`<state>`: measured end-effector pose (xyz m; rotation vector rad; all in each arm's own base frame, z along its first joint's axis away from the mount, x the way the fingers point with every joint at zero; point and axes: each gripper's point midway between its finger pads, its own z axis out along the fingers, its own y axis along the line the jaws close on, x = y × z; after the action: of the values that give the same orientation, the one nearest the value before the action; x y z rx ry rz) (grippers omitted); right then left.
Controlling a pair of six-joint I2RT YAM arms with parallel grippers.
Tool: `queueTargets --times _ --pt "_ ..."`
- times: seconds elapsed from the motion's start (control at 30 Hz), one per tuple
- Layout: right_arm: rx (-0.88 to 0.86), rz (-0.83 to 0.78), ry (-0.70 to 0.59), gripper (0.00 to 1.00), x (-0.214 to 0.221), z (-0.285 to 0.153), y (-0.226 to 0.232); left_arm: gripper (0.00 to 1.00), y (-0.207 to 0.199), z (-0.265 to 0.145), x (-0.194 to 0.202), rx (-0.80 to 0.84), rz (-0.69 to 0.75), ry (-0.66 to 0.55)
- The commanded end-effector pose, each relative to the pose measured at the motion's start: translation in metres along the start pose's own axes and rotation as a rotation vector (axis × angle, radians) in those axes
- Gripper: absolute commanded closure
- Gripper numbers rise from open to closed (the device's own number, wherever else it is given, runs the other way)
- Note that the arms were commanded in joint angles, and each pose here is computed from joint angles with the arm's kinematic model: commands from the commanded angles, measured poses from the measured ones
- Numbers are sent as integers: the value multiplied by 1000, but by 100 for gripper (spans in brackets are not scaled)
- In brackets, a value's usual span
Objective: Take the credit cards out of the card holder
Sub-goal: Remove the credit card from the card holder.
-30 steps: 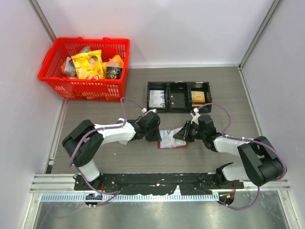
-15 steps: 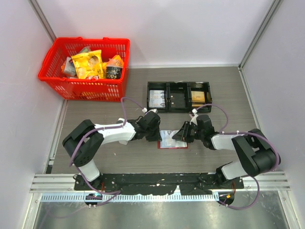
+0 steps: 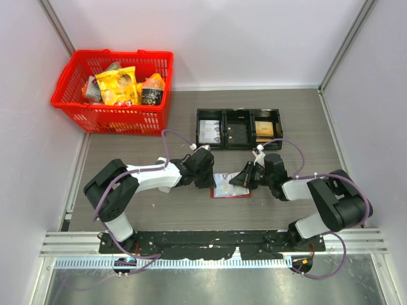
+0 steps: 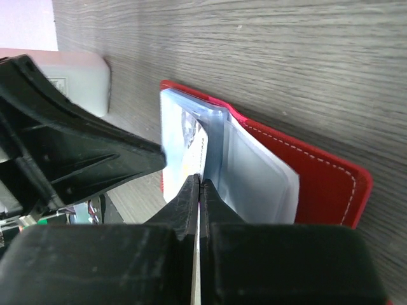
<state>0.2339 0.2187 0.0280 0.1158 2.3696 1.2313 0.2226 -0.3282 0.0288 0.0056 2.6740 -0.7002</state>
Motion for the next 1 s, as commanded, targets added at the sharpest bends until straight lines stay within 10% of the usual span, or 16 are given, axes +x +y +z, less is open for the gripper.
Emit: queueTargets --times 0.0,0.37,0.8,0.97 --pt "57 -26 -26 99 -5 -11 -8 100 28 6 20 -96 21 59" --pt "126 -72 -135 99 -28 -51 9 98 10 -2 6 -53 34 25" --pt "-88 -28 -450 99 -84 -107 101 15 -74 -93 -67 209 38 -241" --pt "-249 41 -600 99 -101 -130 131 2 -104 -138 -84 411 24 -373"
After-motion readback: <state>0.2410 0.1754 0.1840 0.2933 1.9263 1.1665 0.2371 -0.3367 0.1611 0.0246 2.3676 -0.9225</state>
